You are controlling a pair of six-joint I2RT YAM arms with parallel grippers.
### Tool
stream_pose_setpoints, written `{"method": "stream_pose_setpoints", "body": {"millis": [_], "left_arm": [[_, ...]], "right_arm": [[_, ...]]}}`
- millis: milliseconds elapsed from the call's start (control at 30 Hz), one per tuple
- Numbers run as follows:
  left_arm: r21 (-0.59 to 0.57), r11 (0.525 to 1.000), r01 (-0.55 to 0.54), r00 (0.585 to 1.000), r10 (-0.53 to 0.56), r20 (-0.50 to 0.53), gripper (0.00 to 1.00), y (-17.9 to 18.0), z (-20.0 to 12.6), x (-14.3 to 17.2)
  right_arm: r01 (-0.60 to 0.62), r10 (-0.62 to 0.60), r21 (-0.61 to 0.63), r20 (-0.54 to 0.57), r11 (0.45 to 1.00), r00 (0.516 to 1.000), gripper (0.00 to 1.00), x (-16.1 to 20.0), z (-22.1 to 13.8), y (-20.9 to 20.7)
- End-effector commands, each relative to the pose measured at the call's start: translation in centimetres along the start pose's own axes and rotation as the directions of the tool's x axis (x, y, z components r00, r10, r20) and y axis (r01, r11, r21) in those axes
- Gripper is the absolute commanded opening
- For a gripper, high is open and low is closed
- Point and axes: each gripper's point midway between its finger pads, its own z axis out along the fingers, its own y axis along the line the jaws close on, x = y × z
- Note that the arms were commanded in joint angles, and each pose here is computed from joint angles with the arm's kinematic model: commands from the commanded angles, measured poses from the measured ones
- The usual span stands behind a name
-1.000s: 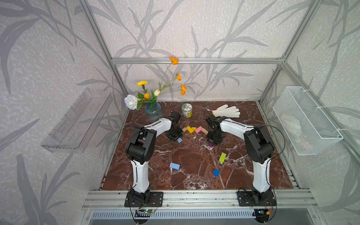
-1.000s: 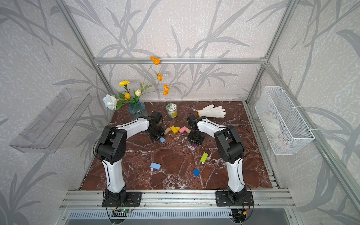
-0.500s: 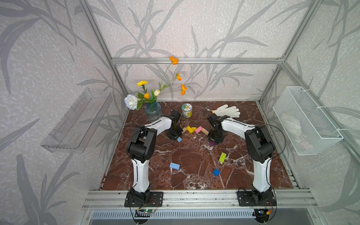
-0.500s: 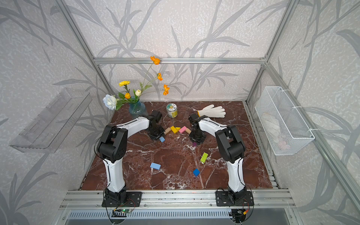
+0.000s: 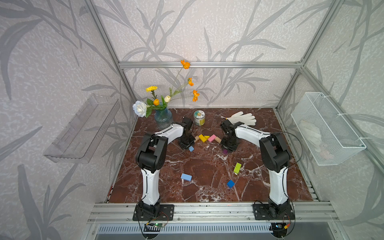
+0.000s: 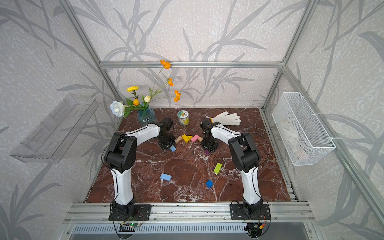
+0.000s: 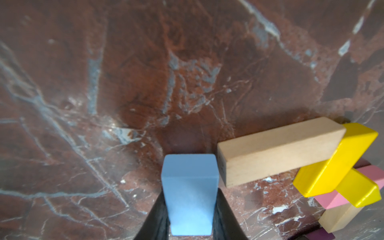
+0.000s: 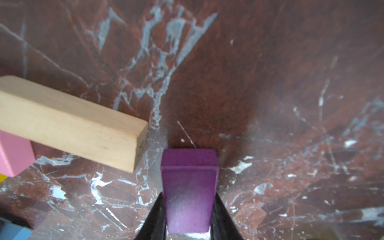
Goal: Assemble a heart with building blocks
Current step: Assemble the building block at the center of the board.
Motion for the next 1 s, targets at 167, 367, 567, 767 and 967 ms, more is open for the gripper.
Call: {"method": "stream_pose_setpoints", "body": {"millis": [167,367,567,767,967], "left_arm": [[-0.229,0.973,0.021,0.997,-0.037,-0.065,0.17,6.0,5.7,1.6],[-0.219,0.975,0.027,0.997,-0.043,-0.068,0.17,5.7,5.6,1.6],[-0.222,0.975,0.035,0.996,-0.053,-0.075,0.17,5.8,5.7,1.8],[-0.215,0.975,0.049,0.994,-0.069,-0.086,0.18,5.7,5.7,2.3],[-0.222,0.974,0.046,0.994,-0.067,-0.091,0.18,5.8,5.6,2.5]], "right_arm": [[-0.007,0.007,0.021,-0.022,1.000,1.000,0.00,-0.1,0.7,0.0],[-0.007,0.007,0.024,-0.020,1.000,1.000,0.00,-0.2,0.6,0.2],[-0.014,0.015,0.030,-0.026,0.999,1.000,0.00,-0.1,0.8,0.1],[-0.020,0.021,0.029,-0.030,0.999,0.999,0.00,-0.2,1.0,0.2],[-0.021,0.022,0.033,-0.036,0.999,0.999,0.00,-0.2,1.0,0.3]]}}
